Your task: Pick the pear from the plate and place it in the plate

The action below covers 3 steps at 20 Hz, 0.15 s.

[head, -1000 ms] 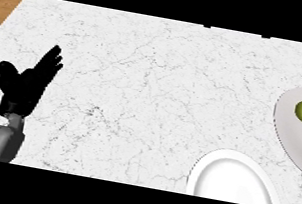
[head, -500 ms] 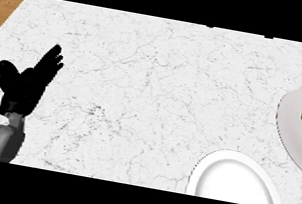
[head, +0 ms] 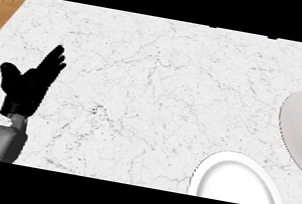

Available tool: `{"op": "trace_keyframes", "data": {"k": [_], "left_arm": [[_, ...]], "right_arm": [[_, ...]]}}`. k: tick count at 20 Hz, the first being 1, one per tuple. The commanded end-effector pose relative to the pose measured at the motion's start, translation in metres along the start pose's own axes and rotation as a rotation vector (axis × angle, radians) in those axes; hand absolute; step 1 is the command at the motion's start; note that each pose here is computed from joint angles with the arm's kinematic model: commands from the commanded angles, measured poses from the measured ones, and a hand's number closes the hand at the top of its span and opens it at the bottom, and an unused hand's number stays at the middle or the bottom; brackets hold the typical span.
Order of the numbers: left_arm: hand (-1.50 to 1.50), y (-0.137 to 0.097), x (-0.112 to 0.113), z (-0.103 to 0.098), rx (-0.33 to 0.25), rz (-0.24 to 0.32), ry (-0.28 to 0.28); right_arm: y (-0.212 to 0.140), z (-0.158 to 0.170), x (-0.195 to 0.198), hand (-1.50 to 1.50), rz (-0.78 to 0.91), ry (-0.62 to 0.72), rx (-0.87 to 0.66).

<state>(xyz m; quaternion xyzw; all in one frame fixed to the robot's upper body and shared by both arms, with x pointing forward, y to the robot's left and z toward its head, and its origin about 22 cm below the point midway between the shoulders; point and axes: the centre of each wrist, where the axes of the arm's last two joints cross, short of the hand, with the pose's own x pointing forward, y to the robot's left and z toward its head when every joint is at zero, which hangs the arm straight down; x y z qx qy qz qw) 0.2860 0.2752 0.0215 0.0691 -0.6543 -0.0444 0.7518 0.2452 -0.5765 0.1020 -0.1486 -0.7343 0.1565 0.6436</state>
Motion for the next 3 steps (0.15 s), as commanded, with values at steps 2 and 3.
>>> {"op": "trace_keyframes", "data": {"k": [2, 3], "left_arm": [[0.0, 0.0, 0.003, 0.001, -0.005, -0.008, -0.003], [0.0, 0.0, -0.003, -0.004, -0.007, -0.005, 0.01]], "right_arm": [[-0.011, 0.02, -0.004, -1.5, -0.127, -0.106, 0.113], [-0.009, 0.018, -0.005, -1.5, -0.126, -0.114, 0.136]]}}
